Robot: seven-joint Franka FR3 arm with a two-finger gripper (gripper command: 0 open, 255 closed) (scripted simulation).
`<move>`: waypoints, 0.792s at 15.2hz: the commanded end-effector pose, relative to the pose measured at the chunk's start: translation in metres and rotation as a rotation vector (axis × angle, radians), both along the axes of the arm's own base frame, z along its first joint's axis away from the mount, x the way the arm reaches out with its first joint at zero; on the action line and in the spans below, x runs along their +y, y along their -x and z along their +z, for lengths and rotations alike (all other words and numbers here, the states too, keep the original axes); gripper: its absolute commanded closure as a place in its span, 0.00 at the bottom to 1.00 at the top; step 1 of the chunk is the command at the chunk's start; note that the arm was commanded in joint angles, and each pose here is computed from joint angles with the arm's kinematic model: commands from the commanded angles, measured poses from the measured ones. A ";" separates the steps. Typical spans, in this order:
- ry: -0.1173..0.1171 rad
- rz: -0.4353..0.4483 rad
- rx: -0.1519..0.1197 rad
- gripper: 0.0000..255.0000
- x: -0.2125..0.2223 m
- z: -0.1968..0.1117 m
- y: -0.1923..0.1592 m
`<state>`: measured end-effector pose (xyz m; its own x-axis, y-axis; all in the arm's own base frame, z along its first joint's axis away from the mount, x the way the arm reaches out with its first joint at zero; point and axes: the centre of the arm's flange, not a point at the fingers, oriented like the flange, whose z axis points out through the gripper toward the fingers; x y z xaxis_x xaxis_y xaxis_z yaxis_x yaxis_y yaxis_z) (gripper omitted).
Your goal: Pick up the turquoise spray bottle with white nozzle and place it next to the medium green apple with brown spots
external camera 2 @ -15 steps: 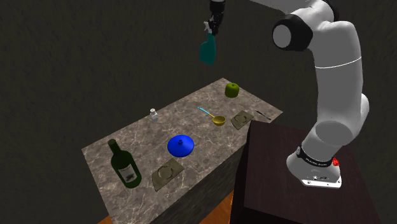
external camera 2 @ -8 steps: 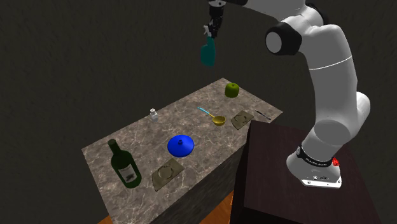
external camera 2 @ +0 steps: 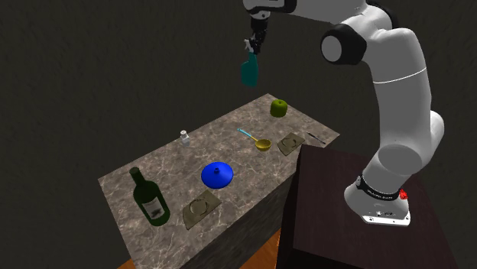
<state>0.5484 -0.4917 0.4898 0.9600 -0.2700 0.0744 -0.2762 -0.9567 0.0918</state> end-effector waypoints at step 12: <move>0.001 0.000 -0.001 1.00 0.000 -0.069 0.001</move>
<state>0.5478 -0.4919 0.4271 0.9600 -0.2699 0.0745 -0.2761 -0.9567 0.0916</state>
